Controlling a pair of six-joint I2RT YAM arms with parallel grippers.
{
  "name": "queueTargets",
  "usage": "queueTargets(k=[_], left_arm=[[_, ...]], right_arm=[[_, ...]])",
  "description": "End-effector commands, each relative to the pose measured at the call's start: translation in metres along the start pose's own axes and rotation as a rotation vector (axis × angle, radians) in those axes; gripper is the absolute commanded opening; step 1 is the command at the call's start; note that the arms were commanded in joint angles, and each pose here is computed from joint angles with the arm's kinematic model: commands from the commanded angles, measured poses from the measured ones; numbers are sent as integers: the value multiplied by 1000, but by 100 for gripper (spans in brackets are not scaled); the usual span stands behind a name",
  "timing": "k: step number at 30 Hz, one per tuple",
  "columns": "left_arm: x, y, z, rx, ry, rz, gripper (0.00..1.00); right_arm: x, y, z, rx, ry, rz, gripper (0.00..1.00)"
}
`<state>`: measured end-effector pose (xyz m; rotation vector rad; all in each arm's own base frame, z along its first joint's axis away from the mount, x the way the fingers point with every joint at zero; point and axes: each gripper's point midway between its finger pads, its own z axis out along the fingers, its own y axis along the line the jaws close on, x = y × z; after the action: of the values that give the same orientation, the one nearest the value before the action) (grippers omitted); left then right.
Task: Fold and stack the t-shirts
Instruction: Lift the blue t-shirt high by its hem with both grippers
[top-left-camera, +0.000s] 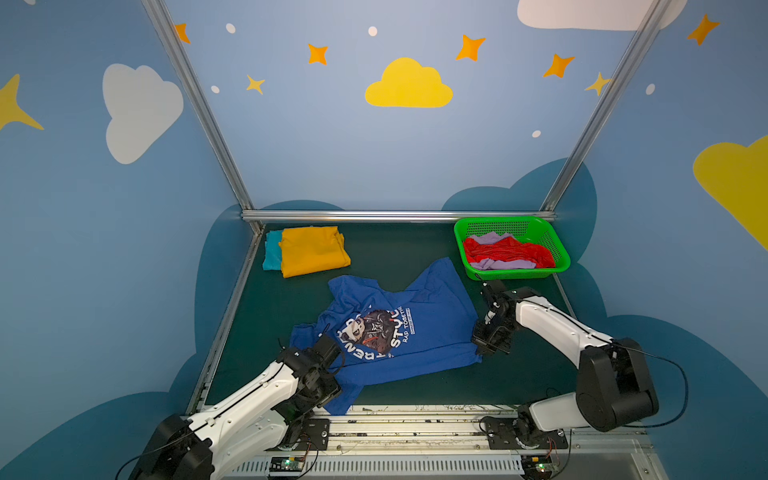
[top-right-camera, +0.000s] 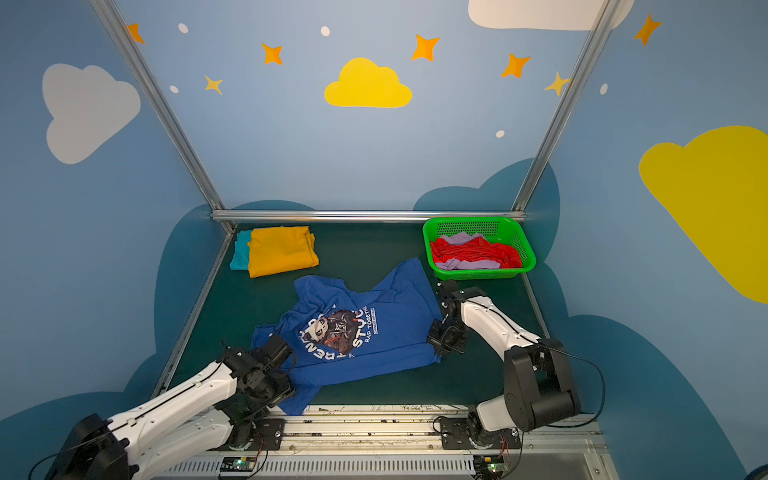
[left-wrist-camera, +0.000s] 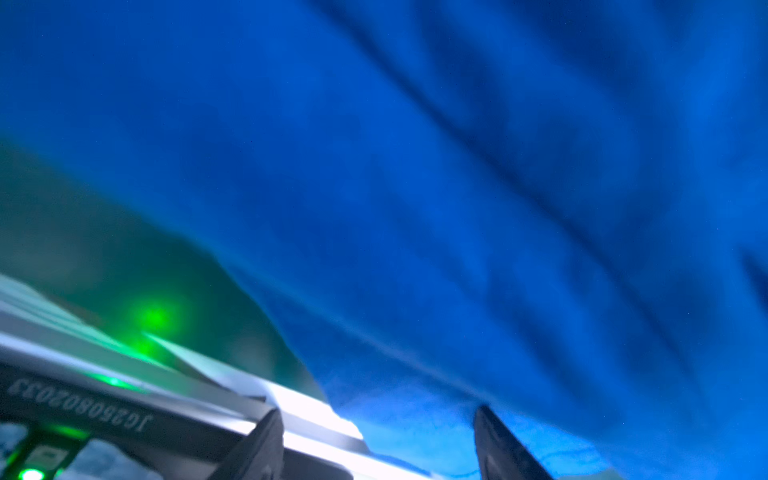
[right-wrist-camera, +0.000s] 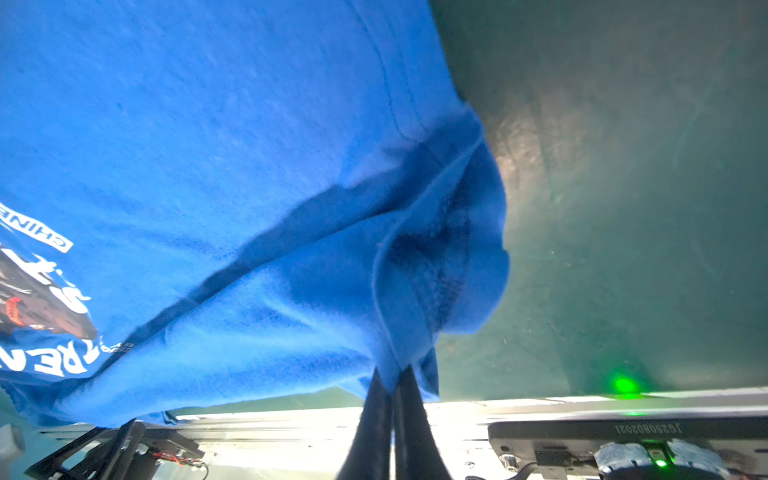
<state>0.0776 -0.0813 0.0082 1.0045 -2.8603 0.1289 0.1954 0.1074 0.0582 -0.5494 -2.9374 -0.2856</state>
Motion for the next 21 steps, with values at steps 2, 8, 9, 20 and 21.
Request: queueTargets(k=[2, 8, 9, 20, 21], left_arm=[[-24, 12, 23, -63, -132, -56, 67], [-28, 14, 35, -127, -129, -57, 18], [-28, 11, 35, -132, -127, -51, 11], [-96, -82, -116, 58, -270, -13, 4], [-116, -98, -142, 116, -323, -9, 4]], right_arm=[[1, 1, -11, -19, -4, -9, 0], [-1, 0, -12, -22, -9, -1, 0], [-1, 0, -12, -22, -8, -1, 0], [-44, 46, -50, -159, -56, -25, 0], [-58, 60, -60, -194, -70, -29, 0]])
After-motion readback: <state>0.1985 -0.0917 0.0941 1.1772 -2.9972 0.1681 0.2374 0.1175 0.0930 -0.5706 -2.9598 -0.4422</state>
